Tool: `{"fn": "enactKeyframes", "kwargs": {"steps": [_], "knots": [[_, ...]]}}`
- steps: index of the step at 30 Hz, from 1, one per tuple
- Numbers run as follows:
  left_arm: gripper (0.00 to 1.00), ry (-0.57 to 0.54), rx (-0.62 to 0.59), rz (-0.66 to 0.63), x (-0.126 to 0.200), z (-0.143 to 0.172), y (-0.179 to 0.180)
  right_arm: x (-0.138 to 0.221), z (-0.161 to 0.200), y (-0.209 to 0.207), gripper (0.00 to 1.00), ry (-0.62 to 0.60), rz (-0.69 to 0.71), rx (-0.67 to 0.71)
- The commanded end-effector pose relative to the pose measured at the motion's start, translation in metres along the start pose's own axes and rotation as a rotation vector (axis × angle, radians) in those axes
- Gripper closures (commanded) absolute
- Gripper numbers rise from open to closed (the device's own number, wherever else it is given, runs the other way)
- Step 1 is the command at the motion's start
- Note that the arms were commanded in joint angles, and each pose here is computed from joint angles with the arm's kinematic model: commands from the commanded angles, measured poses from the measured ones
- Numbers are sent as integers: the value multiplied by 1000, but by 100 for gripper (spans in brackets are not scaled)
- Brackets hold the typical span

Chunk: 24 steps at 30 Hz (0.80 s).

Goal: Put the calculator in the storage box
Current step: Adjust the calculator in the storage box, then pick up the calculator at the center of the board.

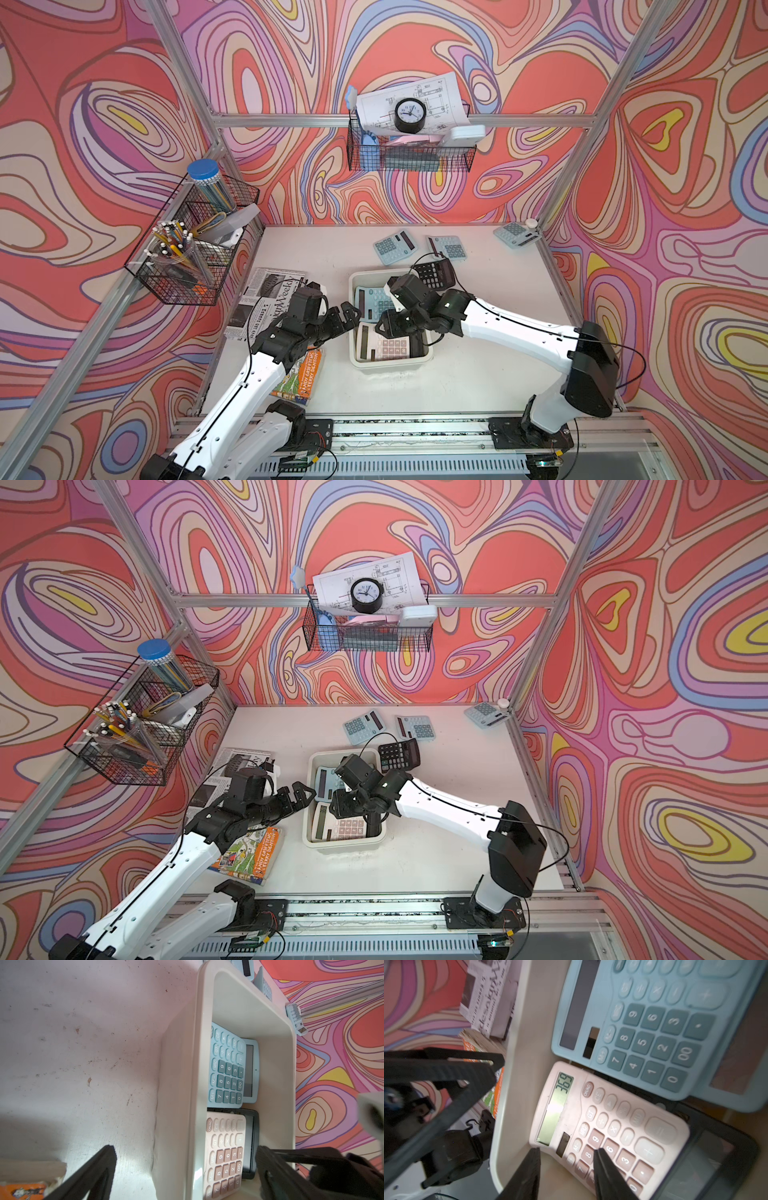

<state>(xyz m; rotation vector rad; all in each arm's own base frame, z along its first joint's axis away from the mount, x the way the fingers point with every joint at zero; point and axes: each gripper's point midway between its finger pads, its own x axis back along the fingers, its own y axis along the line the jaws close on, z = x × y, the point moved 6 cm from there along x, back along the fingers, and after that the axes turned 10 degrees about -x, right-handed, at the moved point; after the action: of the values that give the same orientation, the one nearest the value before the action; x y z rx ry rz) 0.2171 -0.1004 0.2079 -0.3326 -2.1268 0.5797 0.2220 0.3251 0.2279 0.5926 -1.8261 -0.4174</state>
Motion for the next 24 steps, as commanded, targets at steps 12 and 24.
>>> {"fn": "enactKeyframes", "kwargs": {"steps": [12,24], "knots": [[1,95,-146,-29,-10,-47,-14,94,-86,-124,18,-339,174,-184],[1,183,-105,50,-38,-60,-15,72,-131,-215,11,-335,204,-319]]}}
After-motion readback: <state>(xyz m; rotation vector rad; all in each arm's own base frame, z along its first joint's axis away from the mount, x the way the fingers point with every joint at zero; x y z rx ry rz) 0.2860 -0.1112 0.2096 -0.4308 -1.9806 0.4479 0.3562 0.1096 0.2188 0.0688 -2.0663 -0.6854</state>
